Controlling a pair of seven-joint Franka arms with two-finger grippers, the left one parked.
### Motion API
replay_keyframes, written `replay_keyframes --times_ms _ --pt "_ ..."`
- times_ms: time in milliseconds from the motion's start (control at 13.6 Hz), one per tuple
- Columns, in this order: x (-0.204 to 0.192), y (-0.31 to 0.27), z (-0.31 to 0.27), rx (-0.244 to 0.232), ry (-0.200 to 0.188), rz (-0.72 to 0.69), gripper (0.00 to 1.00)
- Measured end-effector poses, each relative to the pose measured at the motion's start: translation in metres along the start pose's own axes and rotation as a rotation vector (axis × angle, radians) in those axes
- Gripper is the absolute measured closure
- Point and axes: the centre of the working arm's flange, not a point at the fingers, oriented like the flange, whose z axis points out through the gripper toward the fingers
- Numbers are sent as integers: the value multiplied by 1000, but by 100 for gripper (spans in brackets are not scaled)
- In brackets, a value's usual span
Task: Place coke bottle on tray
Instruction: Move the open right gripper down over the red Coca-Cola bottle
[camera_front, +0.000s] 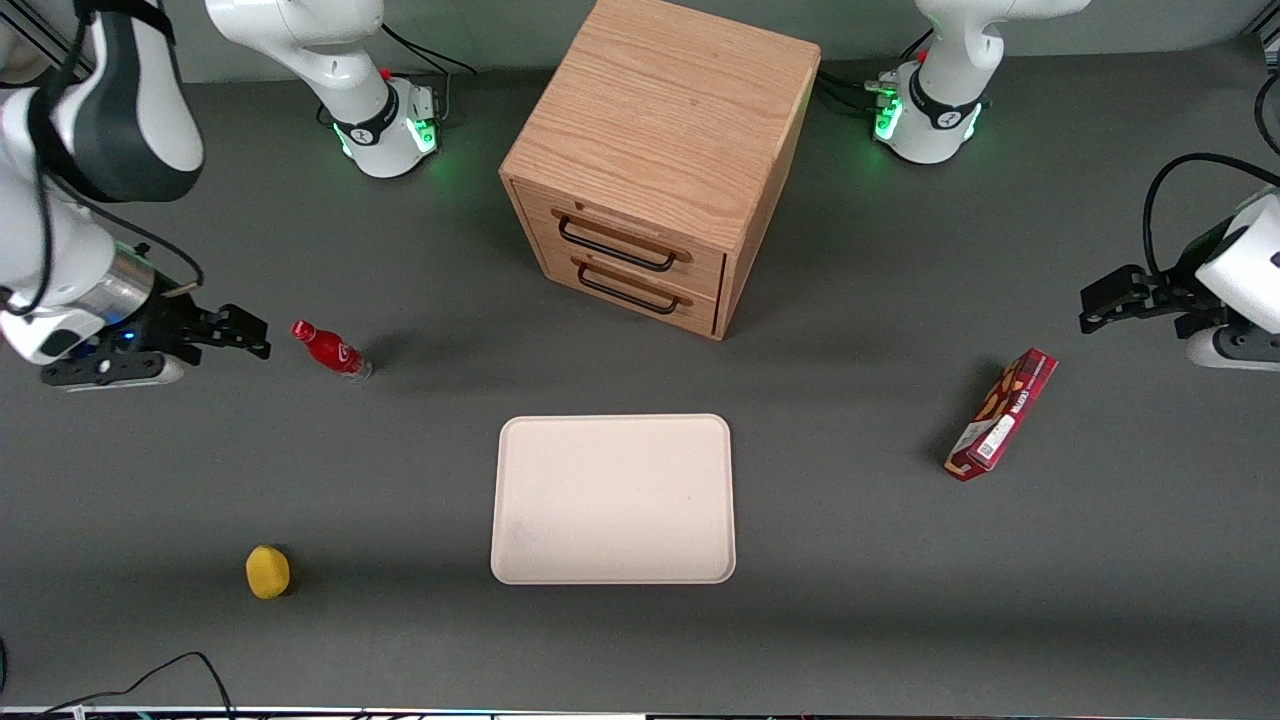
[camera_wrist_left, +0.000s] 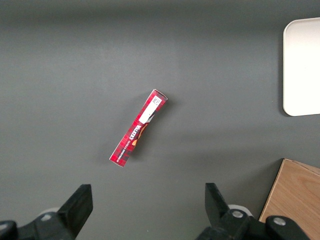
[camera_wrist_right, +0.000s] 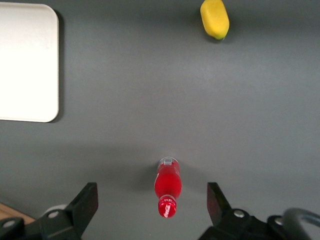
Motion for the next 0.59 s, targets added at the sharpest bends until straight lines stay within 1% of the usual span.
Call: replay_keyframes --times_ms 74,221,295,369,443,516,590 --pt "-11 -1 14 0 2 0 6" --pt "-27 -2 34 0 -14 -1 7" --pt "-33 -2 41 0 -19 -3 10" --pt "-36 -3 47 -1 -16 -3 10" --pt "-40 -3 54 -1 -10 -4 17" --pt "-43 -3 62 -2 -1 -3 21" --pt "-48 -3 71 -2 7 -3 22"
